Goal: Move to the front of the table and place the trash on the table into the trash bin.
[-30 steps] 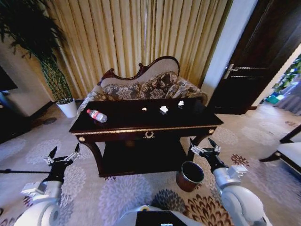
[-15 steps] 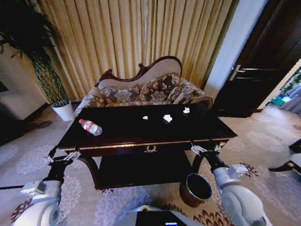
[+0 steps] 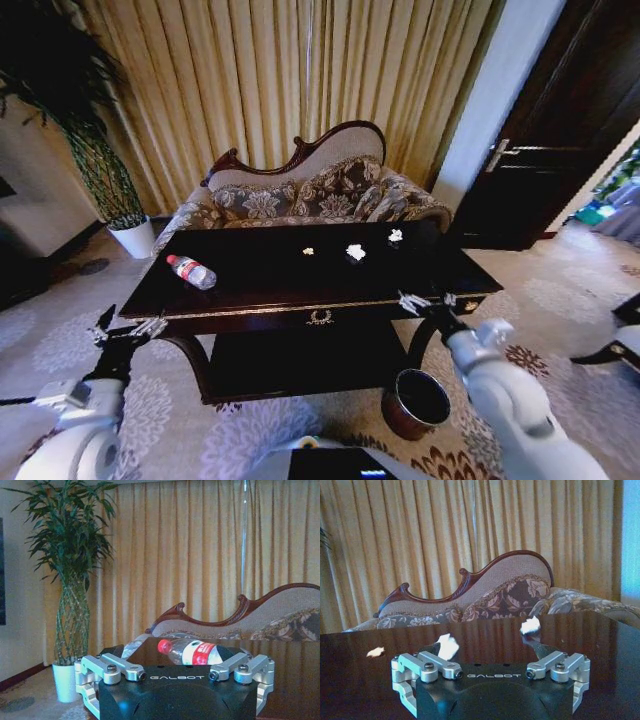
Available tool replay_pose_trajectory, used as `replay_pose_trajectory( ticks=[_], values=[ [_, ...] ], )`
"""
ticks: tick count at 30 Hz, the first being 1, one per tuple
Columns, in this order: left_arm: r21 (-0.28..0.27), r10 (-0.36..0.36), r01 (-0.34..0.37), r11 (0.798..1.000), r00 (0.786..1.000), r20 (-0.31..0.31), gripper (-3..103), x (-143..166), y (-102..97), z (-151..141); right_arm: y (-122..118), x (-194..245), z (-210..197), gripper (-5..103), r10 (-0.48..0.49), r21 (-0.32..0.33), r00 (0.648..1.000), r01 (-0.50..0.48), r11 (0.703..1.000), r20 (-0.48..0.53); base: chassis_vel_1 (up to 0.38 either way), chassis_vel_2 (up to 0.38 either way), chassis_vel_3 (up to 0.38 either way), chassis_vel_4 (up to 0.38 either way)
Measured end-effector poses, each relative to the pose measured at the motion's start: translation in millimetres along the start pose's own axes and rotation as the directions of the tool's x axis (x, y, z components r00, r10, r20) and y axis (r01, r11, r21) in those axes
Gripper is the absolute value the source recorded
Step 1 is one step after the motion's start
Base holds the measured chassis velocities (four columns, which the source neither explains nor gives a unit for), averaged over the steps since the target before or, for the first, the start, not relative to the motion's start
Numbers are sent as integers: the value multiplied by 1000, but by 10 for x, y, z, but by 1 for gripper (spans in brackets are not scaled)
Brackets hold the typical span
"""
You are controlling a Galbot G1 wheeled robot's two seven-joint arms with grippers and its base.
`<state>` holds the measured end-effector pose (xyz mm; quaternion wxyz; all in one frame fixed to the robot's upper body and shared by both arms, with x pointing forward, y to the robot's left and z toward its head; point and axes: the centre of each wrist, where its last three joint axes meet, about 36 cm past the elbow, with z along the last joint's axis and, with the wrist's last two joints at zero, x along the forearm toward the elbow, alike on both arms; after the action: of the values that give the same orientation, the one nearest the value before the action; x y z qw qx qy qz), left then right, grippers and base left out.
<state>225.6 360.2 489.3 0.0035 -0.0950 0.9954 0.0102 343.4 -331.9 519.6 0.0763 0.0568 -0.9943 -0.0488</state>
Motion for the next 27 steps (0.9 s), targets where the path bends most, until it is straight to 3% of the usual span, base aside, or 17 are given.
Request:
replay_pose_trajectory(
  ticks=[8,21,27],
  values=[
    [18,-9,10,1000,1000,-24,100,30,-78,46,-335,-720,-127,100,-5,29,999,6,1000,-38,0,0,0,0],
    [14,-46,46,999,998,-48,100,137,-136,-5,-349,-2072,-399,100,-3,12,993,5,1000,-114,0,0,0,0],
    [17,-60,61,998,997,-50,100,173,-141,3,-421,-2418,-482,100,40,33,991,-36,999,-131,0,0,0,0]
  ],
)
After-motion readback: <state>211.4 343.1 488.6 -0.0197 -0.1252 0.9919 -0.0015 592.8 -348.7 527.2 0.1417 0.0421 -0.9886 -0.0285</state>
